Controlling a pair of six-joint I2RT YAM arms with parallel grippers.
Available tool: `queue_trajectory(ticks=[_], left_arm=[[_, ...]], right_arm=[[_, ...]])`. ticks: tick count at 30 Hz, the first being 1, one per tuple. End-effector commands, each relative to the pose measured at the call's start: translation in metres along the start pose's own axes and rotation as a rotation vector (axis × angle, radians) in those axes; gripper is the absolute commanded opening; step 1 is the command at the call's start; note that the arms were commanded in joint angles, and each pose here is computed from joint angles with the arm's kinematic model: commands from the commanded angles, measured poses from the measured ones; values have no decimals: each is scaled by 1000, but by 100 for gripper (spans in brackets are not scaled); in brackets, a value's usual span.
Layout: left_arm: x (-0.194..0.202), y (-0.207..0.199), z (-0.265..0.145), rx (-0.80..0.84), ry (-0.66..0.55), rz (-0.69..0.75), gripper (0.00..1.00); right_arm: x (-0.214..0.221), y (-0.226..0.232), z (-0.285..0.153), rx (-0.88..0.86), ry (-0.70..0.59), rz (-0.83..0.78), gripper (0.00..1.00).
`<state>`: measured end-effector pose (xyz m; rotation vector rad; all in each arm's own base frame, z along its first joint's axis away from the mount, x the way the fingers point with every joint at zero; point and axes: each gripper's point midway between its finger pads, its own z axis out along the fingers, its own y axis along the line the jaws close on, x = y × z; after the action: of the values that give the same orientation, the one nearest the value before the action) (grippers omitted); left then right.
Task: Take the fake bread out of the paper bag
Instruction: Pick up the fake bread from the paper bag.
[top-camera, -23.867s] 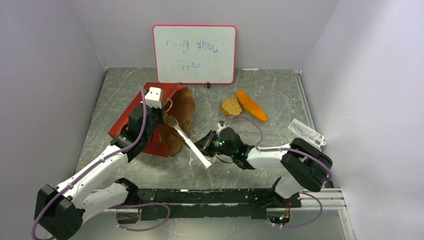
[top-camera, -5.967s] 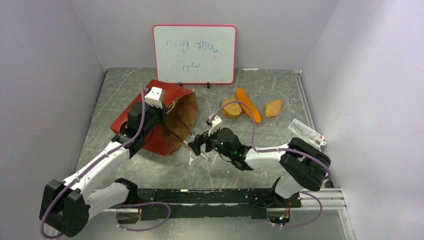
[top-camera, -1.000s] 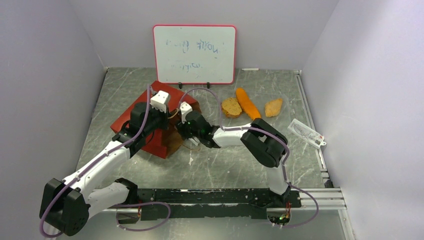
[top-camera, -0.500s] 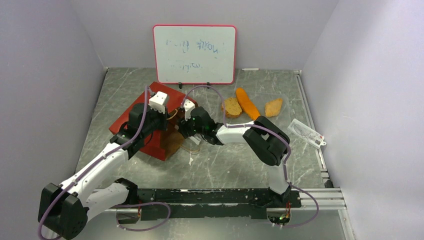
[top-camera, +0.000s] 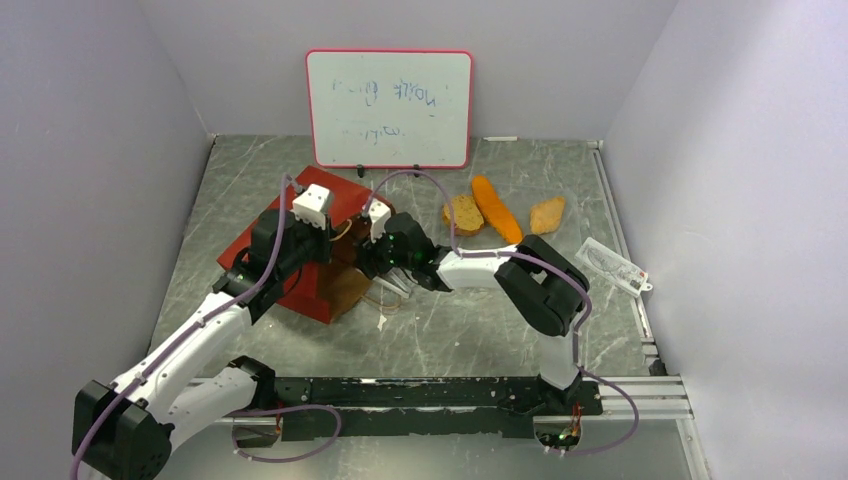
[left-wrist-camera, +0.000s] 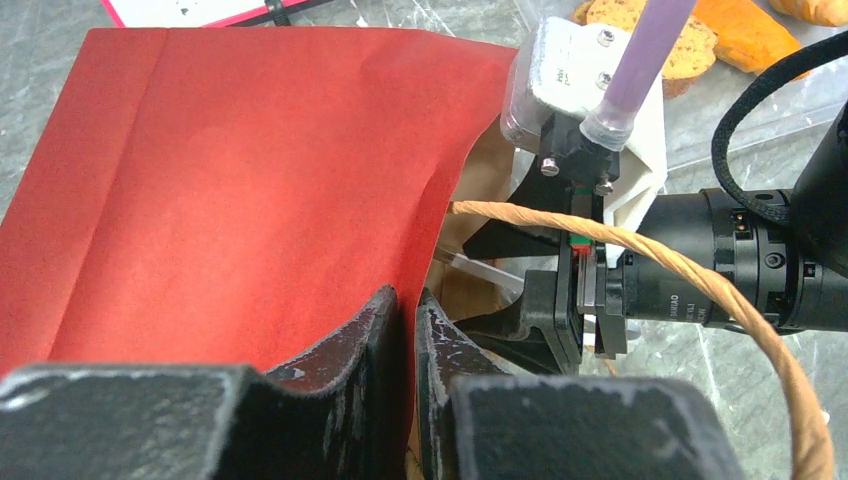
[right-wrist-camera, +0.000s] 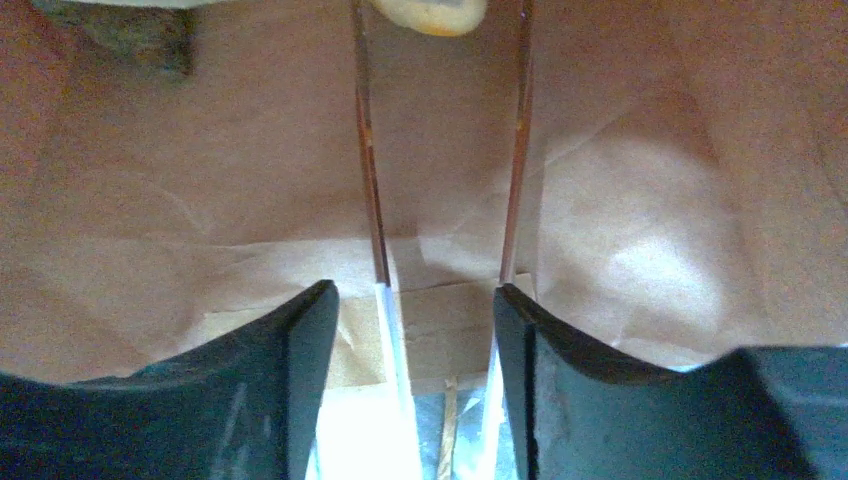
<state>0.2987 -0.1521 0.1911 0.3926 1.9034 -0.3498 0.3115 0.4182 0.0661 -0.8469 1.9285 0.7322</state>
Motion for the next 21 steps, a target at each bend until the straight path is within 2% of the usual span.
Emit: queue_trajectory(ticks=[1,3,5,16,21], left_arm=[[-13,-3,-4,6,-23,-19,7],[-9,-6,-1,20,-2,-16,7],[-7,-9,1,37,16,-17,7],[-11,-14,-2,65,27,-28,7],[-12,-17,-3,75,29,-38,7]], right_arm=[[1,-8,-9,45,3,-40,63],[5,-12,-13,74,8,-67,78],[17,-15,-19,95,24,-80,82],[39,-14,-16,80,50,-79,82],[45,-14,-7,71,57,-81,78]])
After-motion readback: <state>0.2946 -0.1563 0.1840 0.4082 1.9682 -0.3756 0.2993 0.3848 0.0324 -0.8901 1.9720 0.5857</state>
